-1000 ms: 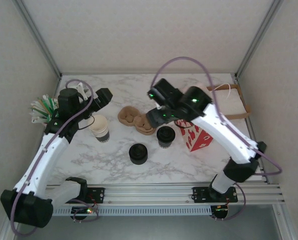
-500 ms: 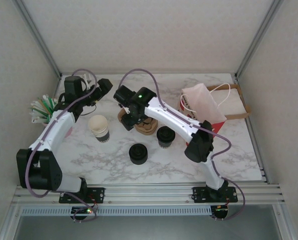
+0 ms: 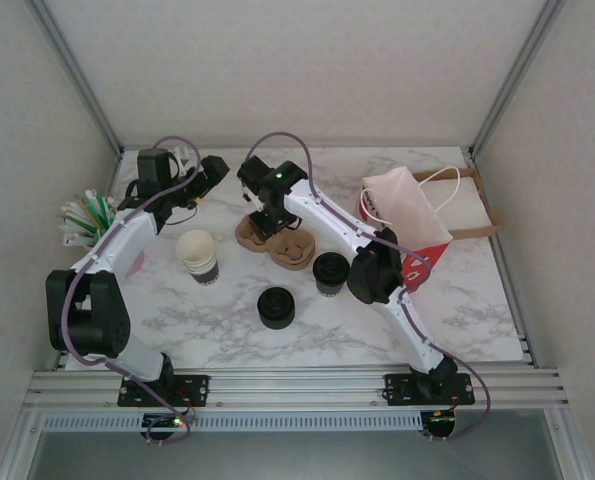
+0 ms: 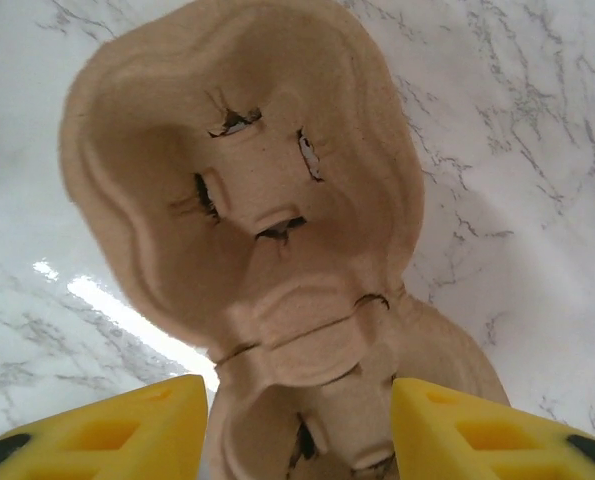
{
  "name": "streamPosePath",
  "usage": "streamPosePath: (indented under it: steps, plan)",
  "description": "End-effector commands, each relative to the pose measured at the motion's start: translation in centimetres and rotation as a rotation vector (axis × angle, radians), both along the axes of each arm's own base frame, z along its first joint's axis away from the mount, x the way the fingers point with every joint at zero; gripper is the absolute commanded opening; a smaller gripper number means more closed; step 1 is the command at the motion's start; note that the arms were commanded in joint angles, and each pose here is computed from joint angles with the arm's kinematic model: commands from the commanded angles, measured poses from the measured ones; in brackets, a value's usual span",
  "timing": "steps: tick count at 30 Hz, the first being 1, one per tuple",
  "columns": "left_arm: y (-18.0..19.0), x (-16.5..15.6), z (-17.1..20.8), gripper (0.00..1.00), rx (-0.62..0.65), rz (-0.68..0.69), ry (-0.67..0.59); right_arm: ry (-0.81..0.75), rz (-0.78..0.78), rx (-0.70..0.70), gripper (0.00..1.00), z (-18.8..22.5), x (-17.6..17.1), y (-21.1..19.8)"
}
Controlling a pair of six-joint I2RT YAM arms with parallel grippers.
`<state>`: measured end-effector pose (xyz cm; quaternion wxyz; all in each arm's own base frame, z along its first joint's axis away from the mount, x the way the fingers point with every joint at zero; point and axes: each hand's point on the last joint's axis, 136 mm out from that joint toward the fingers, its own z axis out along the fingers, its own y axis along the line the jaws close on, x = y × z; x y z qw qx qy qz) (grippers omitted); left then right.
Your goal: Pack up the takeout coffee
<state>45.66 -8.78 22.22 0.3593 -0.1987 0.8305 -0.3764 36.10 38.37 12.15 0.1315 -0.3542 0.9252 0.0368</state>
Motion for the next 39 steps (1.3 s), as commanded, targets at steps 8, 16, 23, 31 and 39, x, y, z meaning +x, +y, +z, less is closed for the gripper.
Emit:
streamPosePath:
  steps: [8, 16, 23, 31, 39]
  plan:
    - [0.1, -0.3, 1.0, 1.00, 0.007, -0.020, -0.052, 0.016, 0.085, -0.026, 0.51, -2.9, 1.1, 0.5]
    - [0.1, -0.3, 0.6, 1.00, 0.007, -0.019, -0.046, 0.016, 0.099, -0.052, 0.51, -3.9, 1.7, 0.3]
    - [0.1, -0.3, 0.6, 1.00, 0.008, -0.019, -0.045, 0.032, 0.105, -0.058, 0.51, -4.6, 1.6, 0.2]
    - [0.1, -0.3, 0.7, 1.00, 0.008, -0.021, -0.048, 0.052, 0.110, -0.045, 0.55, -4.1, 1.0, 0.2]
    - [0.1, -0.4, 0.6, 1.00, 0.007, -0.024, -0.046, 0.058, 0.115, -0.063, 0.52, -4.4, 0.8, -0.2]
